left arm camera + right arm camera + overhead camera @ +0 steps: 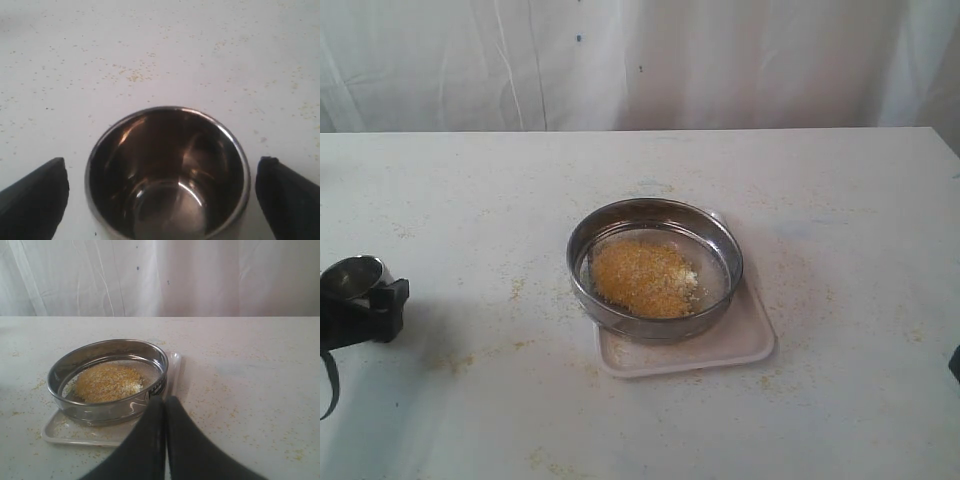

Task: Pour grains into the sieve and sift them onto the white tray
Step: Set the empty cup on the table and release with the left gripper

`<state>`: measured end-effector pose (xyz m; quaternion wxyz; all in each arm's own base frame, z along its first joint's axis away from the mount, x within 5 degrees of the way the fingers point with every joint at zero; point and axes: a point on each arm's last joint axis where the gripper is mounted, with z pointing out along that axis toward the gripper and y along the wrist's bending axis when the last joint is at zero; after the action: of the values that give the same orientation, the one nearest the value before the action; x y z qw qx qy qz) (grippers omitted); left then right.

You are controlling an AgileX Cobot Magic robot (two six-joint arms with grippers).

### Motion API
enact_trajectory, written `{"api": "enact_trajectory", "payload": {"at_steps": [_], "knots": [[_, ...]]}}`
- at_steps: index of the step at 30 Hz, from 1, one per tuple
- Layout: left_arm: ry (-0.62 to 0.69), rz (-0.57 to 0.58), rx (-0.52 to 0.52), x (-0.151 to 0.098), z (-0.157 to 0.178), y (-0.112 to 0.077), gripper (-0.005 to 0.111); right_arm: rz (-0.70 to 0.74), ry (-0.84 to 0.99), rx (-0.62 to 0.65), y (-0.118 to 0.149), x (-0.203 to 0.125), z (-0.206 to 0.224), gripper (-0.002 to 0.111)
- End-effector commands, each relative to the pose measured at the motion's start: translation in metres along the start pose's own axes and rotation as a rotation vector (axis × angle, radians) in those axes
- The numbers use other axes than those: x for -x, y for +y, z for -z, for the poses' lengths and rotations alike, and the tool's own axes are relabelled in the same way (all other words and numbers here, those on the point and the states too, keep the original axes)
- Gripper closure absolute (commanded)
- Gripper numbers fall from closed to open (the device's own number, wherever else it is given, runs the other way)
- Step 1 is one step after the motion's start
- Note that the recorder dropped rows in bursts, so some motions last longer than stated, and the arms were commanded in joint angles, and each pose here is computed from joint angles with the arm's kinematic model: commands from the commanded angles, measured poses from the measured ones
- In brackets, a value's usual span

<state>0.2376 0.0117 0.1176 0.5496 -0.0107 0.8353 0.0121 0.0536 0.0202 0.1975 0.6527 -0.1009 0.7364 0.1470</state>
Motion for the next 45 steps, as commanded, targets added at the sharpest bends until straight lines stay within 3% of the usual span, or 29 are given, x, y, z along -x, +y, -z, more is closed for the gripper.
{"api": "enact_trajectory", "payload": {"at_steps": [1, 16, 19, 22, 27, 28, 36, 45], "knots": [[-0.011, 0.014, 0.009, -0.001, 0.02, 0.0, 0.002, 0.003, -0.012, -0.007, -0.001, 0.0, 0.0, 0.108], [-0.287, 0.107, 0.008, 0.023, 0.097, 0.0, 0.002, 0.003, -0.012, -0.007, -0.001, 0.0, 0.0, 0.108], [-0.323, 0.139, -0.002, 0.019, 0.112, -0.001, 0.007, 0.003, -0.012, -0.007, -0.001, 0.0, 0.0, 0.108], [-0.359, 0.145, -0.032, 0.024, 0.121, -0.003, 0.03, 0.003, -0.012, -0.007, -0.001, 0.0, 0.0, 0.108], [-0.338, 0.08, -0.185, 0.024, 0.133, -0.018, 0.1, 0.003, -0.012, -0.007, -0.001, 0.0, 0.0, 0.108], [-0.349, 0.06, -0.22, 0.025, 0.135, -0.021, 0.106, 0.003, -0.012, -0.007, -0.001, 0.0, 0.0, 0.108], [-0.511, 0.11, -0.433, 0.039, 0.152, -0.037, 0.106, 0.003, -0.012, -0.007, -0.001, 0.0, 0.0, 0.108], [-0.437, 0.022, -0.451, 0.031, 0.15, -0.041, 0.106, 0.003, -0.012, -0.007, -0.001, 0.0, 0.0, 0.108]]}}
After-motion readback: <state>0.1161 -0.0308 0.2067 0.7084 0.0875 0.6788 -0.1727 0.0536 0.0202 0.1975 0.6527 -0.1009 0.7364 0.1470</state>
